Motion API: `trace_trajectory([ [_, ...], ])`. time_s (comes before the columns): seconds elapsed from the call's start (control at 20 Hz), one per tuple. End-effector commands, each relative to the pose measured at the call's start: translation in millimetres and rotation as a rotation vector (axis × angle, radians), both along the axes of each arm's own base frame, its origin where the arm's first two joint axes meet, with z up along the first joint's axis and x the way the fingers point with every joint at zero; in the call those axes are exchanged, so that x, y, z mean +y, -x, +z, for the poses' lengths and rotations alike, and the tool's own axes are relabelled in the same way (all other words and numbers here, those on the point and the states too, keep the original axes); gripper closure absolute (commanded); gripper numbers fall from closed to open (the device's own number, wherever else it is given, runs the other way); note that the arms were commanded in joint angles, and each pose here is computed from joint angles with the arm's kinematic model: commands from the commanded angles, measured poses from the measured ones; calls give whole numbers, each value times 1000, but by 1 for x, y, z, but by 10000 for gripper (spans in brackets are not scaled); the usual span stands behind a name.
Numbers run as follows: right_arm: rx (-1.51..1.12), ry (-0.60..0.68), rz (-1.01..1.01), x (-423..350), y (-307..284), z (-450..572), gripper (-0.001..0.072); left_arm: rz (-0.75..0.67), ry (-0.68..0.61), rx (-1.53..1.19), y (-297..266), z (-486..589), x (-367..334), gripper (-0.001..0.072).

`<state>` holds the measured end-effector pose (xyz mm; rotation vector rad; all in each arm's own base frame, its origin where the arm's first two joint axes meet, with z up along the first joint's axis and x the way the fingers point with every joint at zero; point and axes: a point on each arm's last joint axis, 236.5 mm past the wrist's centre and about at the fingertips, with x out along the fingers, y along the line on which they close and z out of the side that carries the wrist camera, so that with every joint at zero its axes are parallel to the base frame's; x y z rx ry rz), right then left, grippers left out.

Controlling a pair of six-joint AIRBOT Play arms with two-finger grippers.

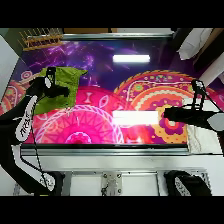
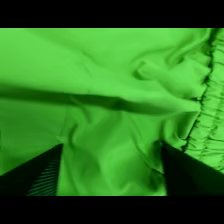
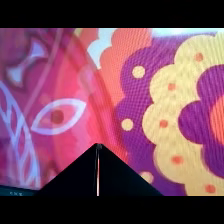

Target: Fold the clothes and pants, and hang the long-sleeved shirts on hangers.

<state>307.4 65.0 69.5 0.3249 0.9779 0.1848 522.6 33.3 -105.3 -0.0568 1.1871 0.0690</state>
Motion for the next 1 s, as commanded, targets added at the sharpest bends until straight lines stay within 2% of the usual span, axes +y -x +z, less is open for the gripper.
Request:
trace_trajectory([
  [0.0,1,0,1,0,0,0,682,53,24,50,8,-7,-1,325],
  [0.05,1,0,1,0,0,0,683,53,25,66,11,-8,-2,491],
  [0.1,1,0,1,0,0,0,683,52,25,79,14,-9,-2,702],
  [0.25,1,0,1,0,0,0,683,34,52,45,11,13,-21,704],
  [0.4,1,0,1,0,0,0,682,-68,53,-79,2,72,-72,704],
  [0.6,0,-3,1,1,0,0,683,-318,77,-171,33,134,-197,704],
  [0.8,-9,-72,1,13,-2,7,684,-604,126,-238,91,154,-335,704],
  [0.95,-93,11,-28,-9,-15,17,686,-726,190,-302,126,155,-412,704],
])
